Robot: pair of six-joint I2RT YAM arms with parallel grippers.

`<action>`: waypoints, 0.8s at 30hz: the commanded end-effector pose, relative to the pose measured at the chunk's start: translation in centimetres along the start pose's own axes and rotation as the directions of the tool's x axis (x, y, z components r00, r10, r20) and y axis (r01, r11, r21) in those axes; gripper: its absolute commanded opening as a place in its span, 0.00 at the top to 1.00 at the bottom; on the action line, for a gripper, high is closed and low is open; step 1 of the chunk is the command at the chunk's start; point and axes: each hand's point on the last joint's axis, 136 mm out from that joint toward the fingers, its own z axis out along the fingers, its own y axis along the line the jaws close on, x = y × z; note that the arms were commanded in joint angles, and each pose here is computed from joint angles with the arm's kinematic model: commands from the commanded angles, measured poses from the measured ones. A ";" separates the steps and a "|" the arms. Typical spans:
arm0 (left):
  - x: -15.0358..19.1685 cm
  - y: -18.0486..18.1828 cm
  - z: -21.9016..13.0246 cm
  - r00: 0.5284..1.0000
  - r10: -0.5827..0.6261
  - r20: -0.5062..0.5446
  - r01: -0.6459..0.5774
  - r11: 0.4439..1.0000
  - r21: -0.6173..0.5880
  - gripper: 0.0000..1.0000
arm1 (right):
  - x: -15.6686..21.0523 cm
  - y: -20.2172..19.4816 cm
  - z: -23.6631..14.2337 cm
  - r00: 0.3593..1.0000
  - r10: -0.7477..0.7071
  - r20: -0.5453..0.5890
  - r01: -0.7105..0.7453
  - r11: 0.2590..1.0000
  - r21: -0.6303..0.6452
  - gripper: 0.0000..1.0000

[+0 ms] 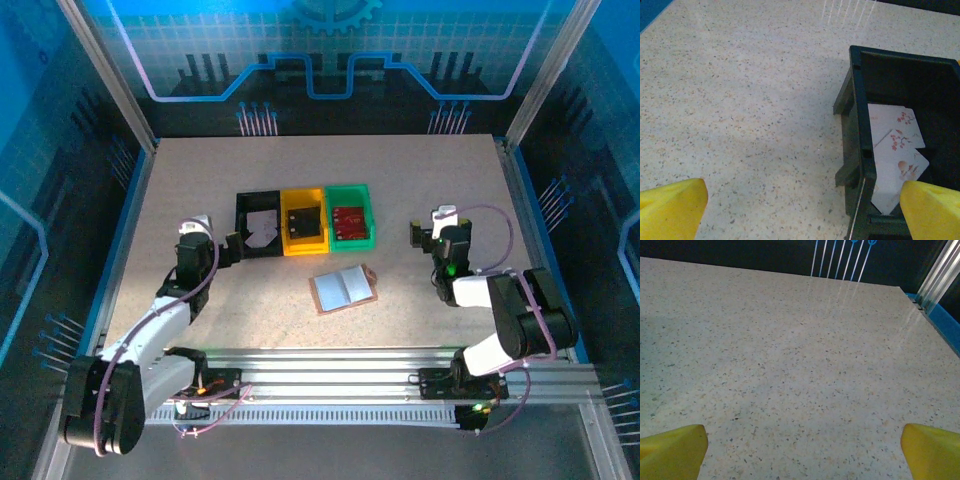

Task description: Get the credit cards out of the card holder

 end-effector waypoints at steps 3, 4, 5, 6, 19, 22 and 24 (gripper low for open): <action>-0.5 0.2 1.3 0.998 0.030 0.062 -0.030 1.000 0.006 0.01 | -0.6 0.1 0.4 0.999 0.014 0.029 -0.013 1.000 -0.027 0.00; -0.8 0.2 1.4 0.995 0.051 0.083 -0.051 0.999 0.007 0.01 | -0.6 0.1 0.4 1.000 0.018 0.024 -0.017 0.999 -0.027 0.00; -1.1 0.2 1.6 0.992 0.073 0.104 -0.074 0.997 0.003 0.01 | -0.7 0.1 0.4 0.999 0.013 0.036 -0.012 1.000 -0.025 0.00; -1.7 0.4 1.8 0.989 0.079 0.128 -0.079 0.997 -0.005 0.01 | -0.7 0.2 0.4 0.999 0.011 0.033 -0.010 1.000 -0.026 0.00; -1.3 -0.5 7.1 0.981 0.077 0.177 -0.085 0.996 0.038 0.01 | -0.7 0.0 0.4 0.999 0.018 0.031 -0.017 1.000 -0.022 0.00; -1.3 -0.5 7.2 0.981 0.076 0.181 -0.084 0.996 0.036 0.01 | -0.7 0.0 0.4 0.999 0.018 0.031 -0.017 1.000 -0.022 0.00; -1.3 -0.4 7.1 0.980 0.076 0.183 -0.084 0.996 0.035 0.00 | -0.7 0.1 0.4 0.999 0.012 0.034 -0.011 1.000 -0.022 0.00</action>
